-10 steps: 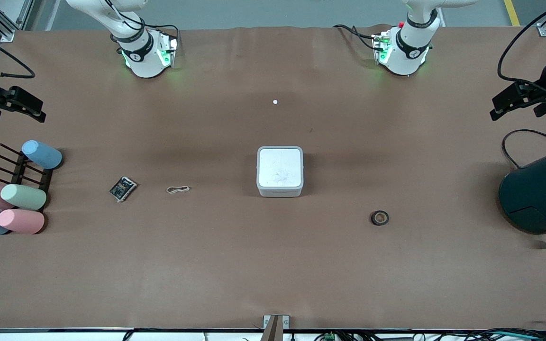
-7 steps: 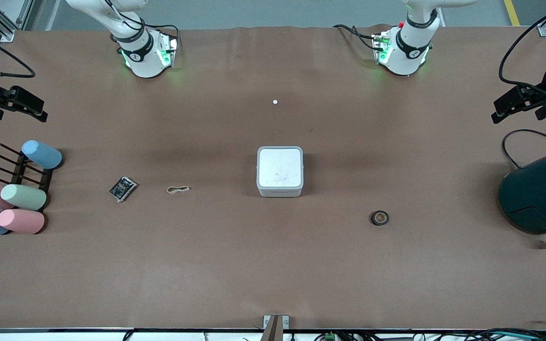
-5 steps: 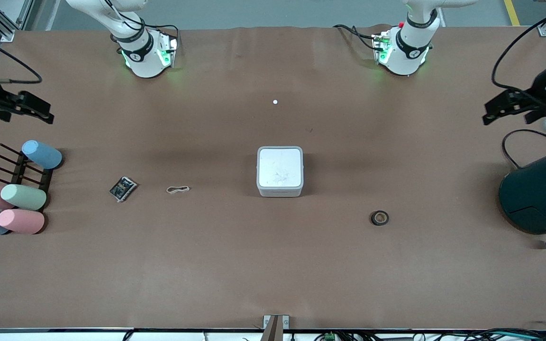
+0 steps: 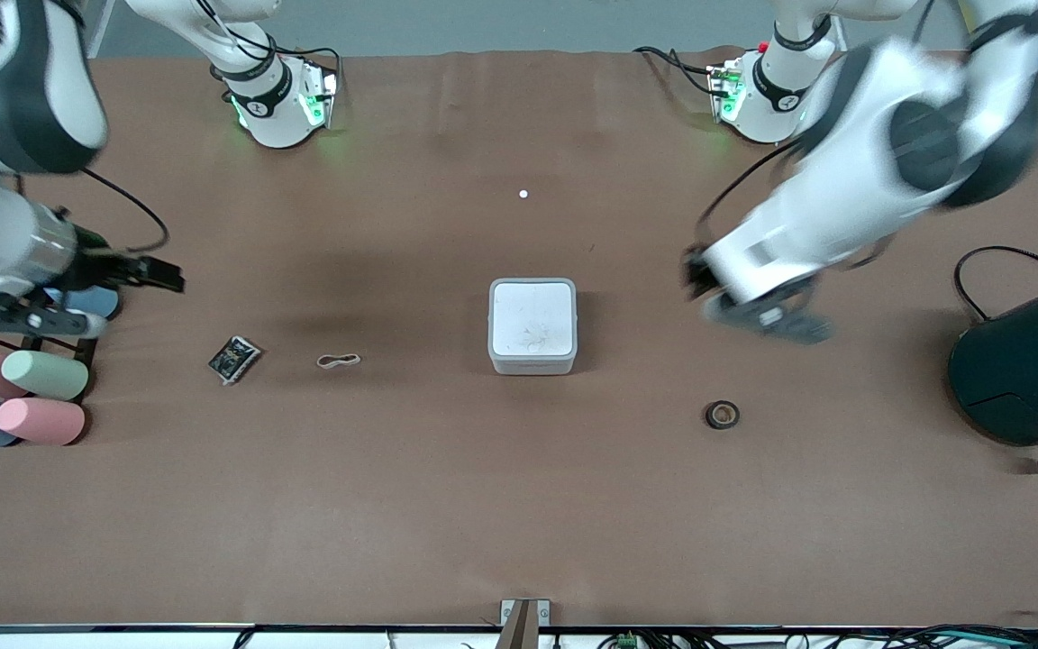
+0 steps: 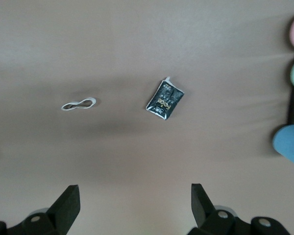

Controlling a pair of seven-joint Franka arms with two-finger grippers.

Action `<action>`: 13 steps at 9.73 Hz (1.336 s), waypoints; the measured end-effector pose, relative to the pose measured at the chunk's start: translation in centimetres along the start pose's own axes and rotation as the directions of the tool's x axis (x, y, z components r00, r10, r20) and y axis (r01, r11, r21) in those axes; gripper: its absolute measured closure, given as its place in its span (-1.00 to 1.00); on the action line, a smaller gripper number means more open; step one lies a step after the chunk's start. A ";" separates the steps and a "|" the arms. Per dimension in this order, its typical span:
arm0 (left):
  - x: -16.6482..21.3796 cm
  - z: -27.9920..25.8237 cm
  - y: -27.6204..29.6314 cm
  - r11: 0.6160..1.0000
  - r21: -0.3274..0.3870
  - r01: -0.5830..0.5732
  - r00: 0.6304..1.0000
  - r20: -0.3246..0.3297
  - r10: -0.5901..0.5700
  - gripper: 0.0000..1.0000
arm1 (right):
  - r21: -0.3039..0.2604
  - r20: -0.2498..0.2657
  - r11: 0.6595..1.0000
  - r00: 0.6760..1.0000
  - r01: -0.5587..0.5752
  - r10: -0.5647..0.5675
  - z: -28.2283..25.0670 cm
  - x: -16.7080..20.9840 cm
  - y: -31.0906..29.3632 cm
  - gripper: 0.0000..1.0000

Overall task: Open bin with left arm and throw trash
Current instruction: 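Open the bin with the left gripper while the right gripper grasps the packet, then grasp the tape with the left gripper while the right gripper lifts the packet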

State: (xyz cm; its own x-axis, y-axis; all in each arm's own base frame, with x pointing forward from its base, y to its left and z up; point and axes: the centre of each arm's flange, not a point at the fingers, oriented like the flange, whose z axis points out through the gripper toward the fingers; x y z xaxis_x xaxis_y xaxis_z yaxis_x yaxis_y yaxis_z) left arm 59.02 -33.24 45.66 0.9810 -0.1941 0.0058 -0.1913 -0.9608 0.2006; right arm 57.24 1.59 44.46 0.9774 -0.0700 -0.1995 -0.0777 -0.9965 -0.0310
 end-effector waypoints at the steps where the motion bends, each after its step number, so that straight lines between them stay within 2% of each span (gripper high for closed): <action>1: 1.0 5.9 3.1 0.999 -0.026 0.024 0.999 -0.022 -0.024 0.83 | 0.010 0.019 1.000 1.000 -0.014 0.014 3.0 1.1 0.2 -1.00; 2: 0.9 11.0 6.0 0.998 -0.043 0.054 0.998 -0.021 -0.055 0.98 | 0.018 0.032 0.999 0.998 -0.046 0.045 5.7 2.4 0.4 -1.00; 3: 0.3 14.7 8.5 0.995 -0.051 0.085 0.996 -0.013 -0.085 0.98 | 0.026 0.042 0.995 0.994 -0.100 0.099 8.3 3.6 0.6 -1.00; 5: -0.7 17.6 11.1 0.992 -0.062 0.114 0.994 0.005 -0.114 0.98 | 0.031 0.047 0.983 0.982 -0.183 0.181 13.1 5.7 1.4 -0.99; 8: -0.5 19.3 11.0 0.989 -0.076 0.125 0.992 -0.004 -0.125 0.98 | 0.029 0.031 0.942 0.942 -0.334 0.333 17.1 7.3 2.0 -0.97; 11: -0.4 18.9 11.0 0.989 -0.071 0.133 0.991 0.005 -0.133 0.98 | 0.032 -0.006 0.904 0.904 -0.427 0.427 21.3 6.8 3.7 -0.96; 13: 0.7 15.2 7.2 0.991 0.033 0.127 0.991 0.048 -0.128 0.98 | 0.030 -0.012 0.885 0.885 -0.465 0.465 22.7 6.3 4.6 -0.96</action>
State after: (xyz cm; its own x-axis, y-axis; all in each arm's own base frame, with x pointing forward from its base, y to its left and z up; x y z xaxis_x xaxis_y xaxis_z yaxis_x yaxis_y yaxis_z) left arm 57.80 -43.27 32.17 0.9947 -0.0786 -0.0669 -0.0664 -0.9836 0.1677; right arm 58.63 -2.41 20.85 0.8313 -0.5263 -0.1789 -0.5290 -0.8479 0.0361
